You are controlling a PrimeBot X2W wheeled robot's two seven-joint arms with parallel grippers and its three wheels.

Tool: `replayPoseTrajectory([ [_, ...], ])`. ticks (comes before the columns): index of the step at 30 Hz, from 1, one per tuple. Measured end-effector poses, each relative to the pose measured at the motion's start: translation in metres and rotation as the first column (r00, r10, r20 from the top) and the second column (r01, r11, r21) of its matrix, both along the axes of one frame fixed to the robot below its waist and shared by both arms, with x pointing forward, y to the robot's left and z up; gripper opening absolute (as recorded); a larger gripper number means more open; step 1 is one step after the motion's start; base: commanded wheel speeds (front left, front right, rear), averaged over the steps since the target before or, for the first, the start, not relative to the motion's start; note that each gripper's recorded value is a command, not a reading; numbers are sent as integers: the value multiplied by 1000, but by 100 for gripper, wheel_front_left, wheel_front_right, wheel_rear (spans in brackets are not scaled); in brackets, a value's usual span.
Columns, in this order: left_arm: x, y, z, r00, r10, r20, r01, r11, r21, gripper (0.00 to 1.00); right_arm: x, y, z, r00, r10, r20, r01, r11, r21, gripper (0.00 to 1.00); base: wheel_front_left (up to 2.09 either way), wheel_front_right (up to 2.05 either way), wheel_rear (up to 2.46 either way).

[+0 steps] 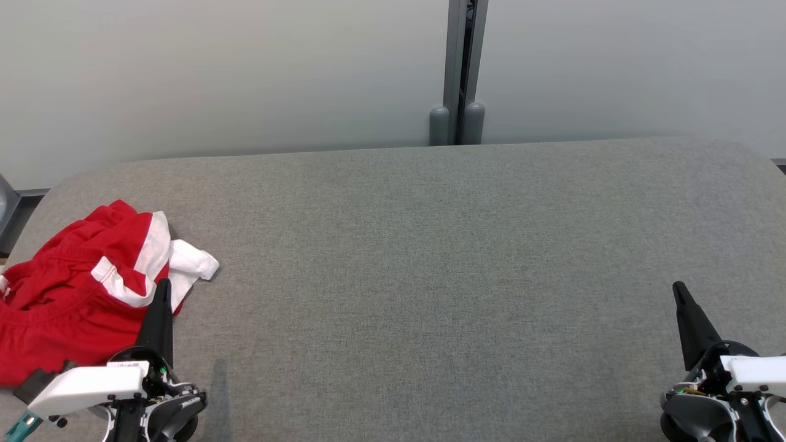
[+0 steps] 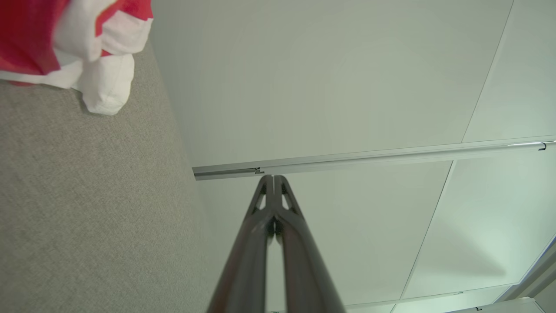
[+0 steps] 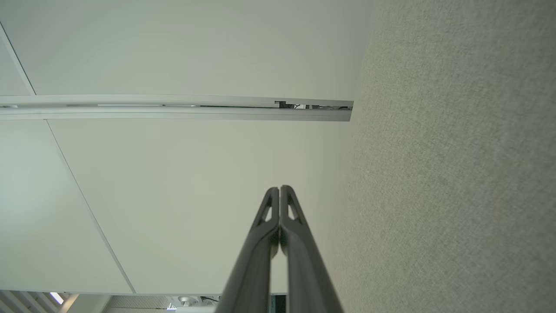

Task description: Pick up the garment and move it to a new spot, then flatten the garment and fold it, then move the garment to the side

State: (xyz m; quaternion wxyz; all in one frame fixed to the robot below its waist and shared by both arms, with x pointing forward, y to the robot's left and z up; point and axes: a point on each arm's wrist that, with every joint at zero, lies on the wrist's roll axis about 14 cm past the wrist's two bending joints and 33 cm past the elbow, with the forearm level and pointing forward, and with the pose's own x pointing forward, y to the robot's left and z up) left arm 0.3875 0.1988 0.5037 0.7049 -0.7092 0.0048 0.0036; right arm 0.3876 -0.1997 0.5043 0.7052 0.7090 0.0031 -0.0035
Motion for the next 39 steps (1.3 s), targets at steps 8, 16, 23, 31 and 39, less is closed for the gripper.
replayPoseTrajectory([
  [8,0,0,0,1000,0,0,0,1000,0,0,0,0,0,1000,0,0,0,1000,0,0,0,0,0],
  [16,0,0,0,1000,0,0,0,1000,0,0,0,0,0,1000,0,0,0,1000,0,0,0,0,0],
  [23,0,0,0,1000,0,0,0,1000,0,0,0,0,0,1000,0,0,0,1000,0,0,0,0,0],
  [31,0,0,0,1000,0,0,0,1000,0,0,0,0,0,1000,0,0,0,1000,0,0,0,0,0],
  [39,0,0,0,1000,0,0,0,1000,0,0,0,0,0,1000,0,0,0,1000,0,0,0,0,0],
])
